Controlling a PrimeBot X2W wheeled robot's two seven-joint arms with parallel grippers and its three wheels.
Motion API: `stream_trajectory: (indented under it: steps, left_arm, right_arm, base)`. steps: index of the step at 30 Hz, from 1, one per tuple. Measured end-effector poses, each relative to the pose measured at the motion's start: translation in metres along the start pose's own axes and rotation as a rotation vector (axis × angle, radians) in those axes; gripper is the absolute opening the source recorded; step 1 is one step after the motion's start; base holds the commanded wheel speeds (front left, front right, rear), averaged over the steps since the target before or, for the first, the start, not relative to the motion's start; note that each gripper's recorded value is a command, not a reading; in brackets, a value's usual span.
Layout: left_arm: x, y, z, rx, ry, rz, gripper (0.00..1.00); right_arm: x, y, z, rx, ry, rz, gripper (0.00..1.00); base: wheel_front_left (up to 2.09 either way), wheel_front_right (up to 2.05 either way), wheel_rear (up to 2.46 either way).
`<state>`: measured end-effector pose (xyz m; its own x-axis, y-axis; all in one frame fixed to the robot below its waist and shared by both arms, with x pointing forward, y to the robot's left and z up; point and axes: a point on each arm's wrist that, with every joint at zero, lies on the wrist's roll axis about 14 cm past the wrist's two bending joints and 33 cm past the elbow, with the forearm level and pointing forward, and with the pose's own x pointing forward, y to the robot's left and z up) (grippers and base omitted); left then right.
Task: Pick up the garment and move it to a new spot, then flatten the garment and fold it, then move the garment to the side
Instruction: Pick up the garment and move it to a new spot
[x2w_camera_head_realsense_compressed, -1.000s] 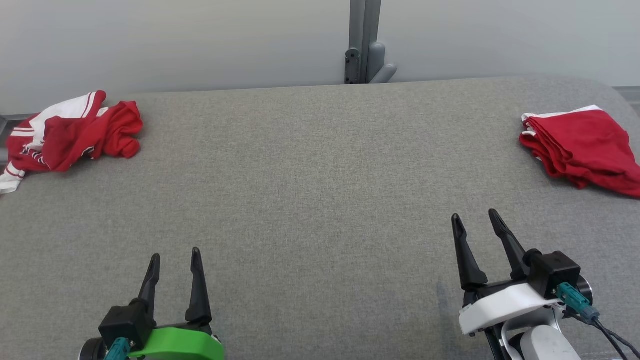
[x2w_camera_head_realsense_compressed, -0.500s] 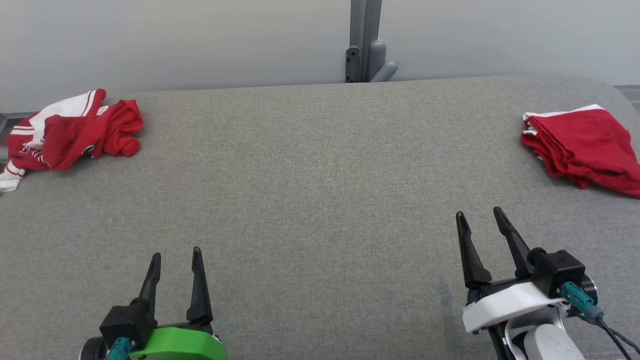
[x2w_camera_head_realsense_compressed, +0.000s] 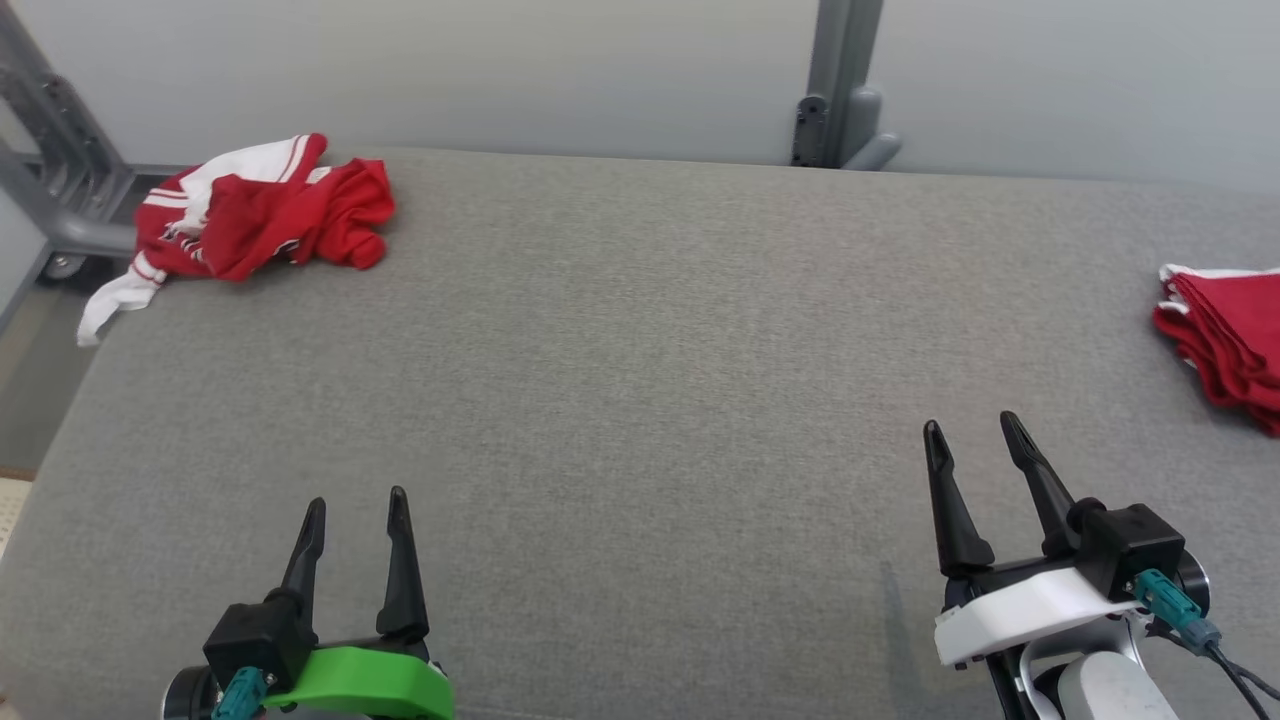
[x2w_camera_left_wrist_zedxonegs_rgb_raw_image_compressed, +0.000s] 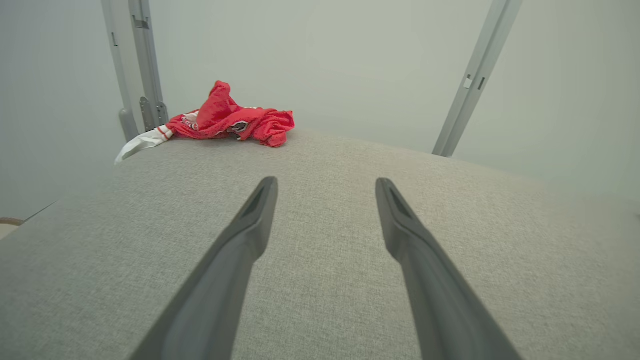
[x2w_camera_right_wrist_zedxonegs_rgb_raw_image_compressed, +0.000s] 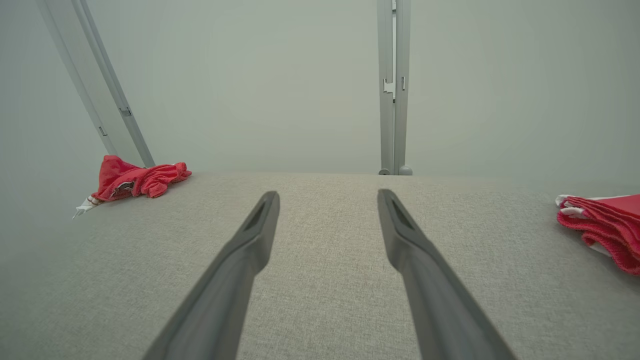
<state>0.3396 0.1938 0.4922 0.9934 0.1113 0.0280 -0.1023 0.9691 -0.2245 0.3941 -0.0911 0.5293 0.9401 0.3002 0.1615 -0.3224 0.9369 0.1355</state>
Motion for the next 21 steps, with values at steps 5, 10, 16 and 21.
stream_trajectory:
  steps: [5, 10, 16, 21]
  left_arm:
    - [-0.018, 0.037, 0.010, 0.009, -0.030, 0.119, 1.00]
    - [-0.047, 0.073, 0.019, 0.024, -0.055, 0.245, 1.00]
    - [-0.087, 0.115, 0.033, 0.035, -0.101, 0.409, 1.00]
    - [-0.109, 0.132, 0.040, 0.027, -0.127, 0.494, 1.00]
  right_arm:
    - [0.016, 0.031, -0.007, 0.018, 0.011, 0.097, 1.00]
    - [0.029, 0.067, -0.015, 0.041, 0.029, 0.202, 1.00]
    - [0.038, 0.123, -0.022, 0.072, 0.048, 0.361, 1.00]
    - [0.046, 0.154, -0.023, 0.086, 0.048, 0.448, 1.00]
  base:
    - [0.00, 0.00, 0.00]
    - [0.00, 0.00, 0.00]
    - [0.00, 0.00, 0.00]
    - [0.00, 0.00, 0.00]
